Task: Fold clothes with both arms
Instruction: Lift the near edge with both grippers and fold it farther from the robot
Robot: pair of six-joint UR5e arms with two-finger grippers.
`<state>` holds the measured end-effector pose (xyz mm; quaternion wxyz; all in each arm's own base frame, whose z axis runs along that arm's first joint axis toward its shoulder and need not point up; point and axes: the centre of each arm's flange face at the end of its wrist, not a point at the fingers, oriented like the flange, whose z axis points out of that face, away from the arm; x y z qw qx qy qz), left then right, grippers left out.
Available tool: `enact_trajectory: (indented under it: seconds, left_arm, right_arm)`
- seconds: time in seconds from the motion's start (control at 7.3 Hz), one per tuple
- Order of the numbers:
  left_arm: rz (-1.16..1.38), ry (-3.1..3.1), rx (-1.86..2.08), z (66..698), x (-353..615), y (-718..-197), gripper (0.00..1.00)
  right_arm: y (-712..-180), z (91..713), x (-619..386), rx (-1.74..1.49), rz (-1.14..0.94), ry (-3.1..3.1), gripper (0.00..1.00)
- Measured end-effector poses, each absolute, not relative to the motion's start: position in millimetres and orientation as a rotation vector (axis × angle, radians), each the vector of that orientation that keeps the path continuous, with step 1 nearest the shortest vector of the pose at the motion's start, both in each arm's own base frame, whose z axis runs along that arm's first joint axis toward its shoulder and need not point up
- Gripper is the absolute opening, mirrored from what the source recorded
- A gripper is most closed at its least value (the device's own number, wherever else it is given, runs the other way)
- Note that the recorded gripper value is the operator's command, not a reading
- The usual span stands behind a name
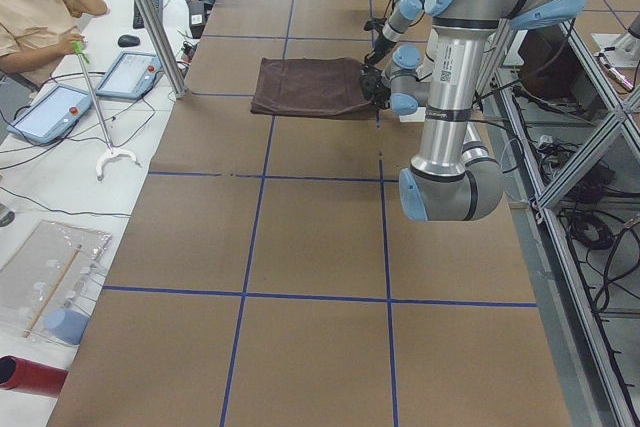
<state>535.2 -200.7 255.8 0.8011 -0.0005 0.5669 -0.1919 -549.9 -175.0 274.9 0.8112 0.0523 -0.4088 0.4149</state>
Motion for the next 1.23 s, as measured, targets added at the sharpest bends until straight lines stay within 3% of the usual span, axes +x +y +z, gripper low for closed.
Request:
enact_trajectory:
  seconds: [0.68, 1.23]
  left_arm:
    - [-0.406, 1.208, -0.072, 163, 418, -169, 0.00]
    - [-0.348, 1.177, -0.058, 145, 395, -176, 0.00]
  right_arm:
    - [-92, 184, -473, 0.006, 0.756, -1.037, 0.00]
    - [-106, 178, -451, 0.039, 0.767, -1.019, 0.00]
